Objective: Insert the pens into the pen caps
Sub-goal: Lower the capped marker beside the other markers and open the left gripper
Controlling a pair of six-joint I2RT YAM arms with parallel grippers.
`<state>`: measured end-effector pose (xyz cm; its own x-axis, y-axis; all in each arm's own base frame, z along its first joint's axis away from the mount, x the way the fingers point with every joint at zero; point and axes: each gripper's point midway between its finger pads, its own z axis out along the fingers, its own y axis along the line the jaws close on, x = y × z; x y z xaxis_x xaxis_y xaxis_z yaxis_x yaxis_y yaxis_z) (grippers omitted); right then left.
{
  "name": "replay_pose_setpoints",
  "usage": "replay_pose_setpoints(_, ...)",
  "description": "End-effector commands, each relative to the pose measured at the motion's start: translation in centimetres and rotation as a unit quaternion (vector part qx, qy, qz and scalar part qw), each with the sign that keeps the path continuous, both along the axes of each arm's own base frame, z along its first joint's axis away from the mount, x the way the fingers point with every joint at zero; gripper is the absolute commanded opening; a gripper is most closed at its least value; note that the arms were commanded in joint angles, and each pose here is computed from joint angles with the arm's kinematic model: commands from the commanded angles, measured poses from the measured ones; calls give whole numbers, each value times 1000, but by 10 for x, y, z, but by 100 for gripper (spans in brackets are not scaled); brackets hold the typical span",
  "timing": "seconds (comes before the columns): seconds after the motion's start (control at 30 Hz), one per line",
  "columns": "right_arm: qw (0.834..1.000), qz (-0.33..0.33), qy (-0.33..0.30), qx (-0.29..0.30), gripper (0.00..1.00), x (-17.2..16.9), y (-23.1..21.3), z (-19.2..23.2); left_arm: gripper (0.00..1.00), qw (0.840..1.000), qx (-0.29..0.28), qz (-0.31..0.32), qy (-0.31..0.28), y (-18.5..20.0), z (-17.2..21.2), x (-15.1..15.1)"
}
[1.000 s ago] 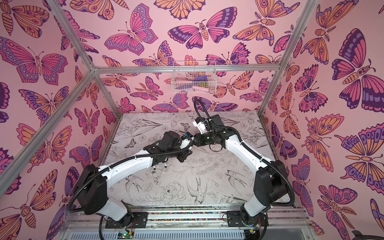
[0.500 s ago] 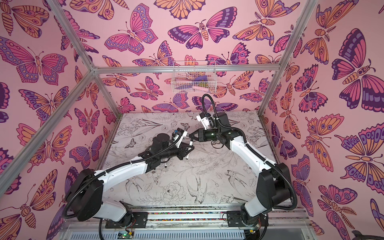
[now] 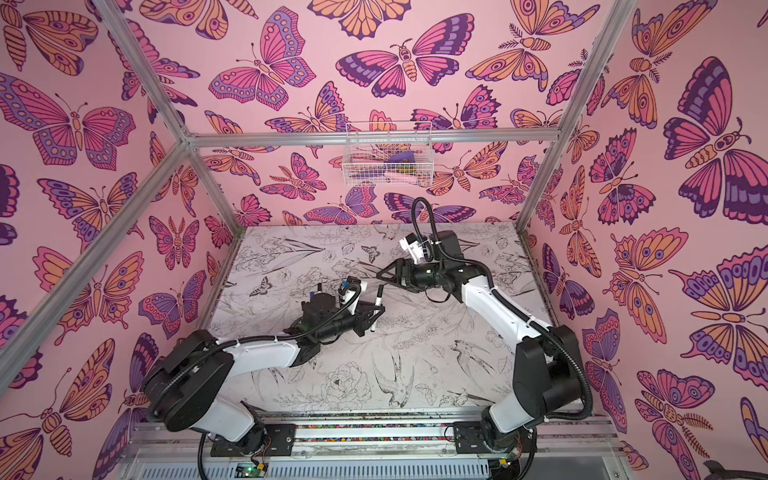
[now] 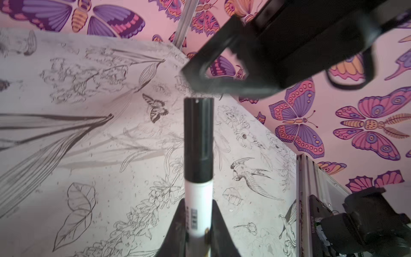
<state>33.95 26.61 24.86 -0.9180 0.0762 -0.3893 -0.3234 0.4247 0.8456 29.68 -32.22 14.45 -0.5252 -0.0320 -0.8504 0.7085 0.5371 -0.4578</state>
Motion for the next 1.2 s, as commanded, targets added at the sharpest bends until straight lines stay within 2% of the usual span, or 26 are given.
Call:
replay_pose_setpoints(0.0,999,-33,-34,15,75,8,-15,28,0,998,-10,54,21,15,-12,15)
replay_pose_setpoints(0.07,998,-44,-36,-3,74,7,-24,22,0,996,12,83,37,25,-26,21)
replay_pose_setpoints(0.17,998,-47,-27,-41,74,1,-32,7,0,984,83,138,73,48,-55,25)
replay_pose_setpoints(0.3,997,-53,-15,-53,74,-4,-38,-6,0,948,204,218,111,90,-91,29)
replay_pose_setpoints(0.37,996,-67,-11,-55,74,-1,-44,-10,0,933,239,239,120,105,-101,31)
replay_pose_setpoints(0.57,994,-97,-7,-60,74,8,-60,-12,0,906,281,280,149,132,-120,35)
replay_pose_setpoints(0.63,993,-102,-9,-59,74,9,-64,-11,6,898,297,285,156,137,-124,35)
replay_pose_setpoints(0.7,992,-106,-11,-61,73,9,-67,-11,29,893,308,285,161,138,-127,35)
replay_pose_setpoints(0.77,992,-111,-12,-65,73,10,-70,-12,46,896,306,279,161,135,-123,36)
replay_pose_setpoints(0.8,991,-115,-13,-68,74,9,-73,-13,50,898,301,281,157,134,-118,38)
replay_pose_setpoints(0.93,986,-140,-16,-91,74,9,-86,-20,59,911,275,277,133,126,-90,46)
replay_pose_setpoints(1.0,978,-173,-23,-115,74,12,-101,-25,62,919,256,277,113,122,-68,50)
replay_pose_setpoints(1.1,950,-255,-42,-177,74,18,-141,-35,64,934,218,274,77,116,-26,54)
replay_pose_setpoints(1.17,916,-312,-74,-242,75,20,-173,-40,65,939,198,278,51,117,0,54)
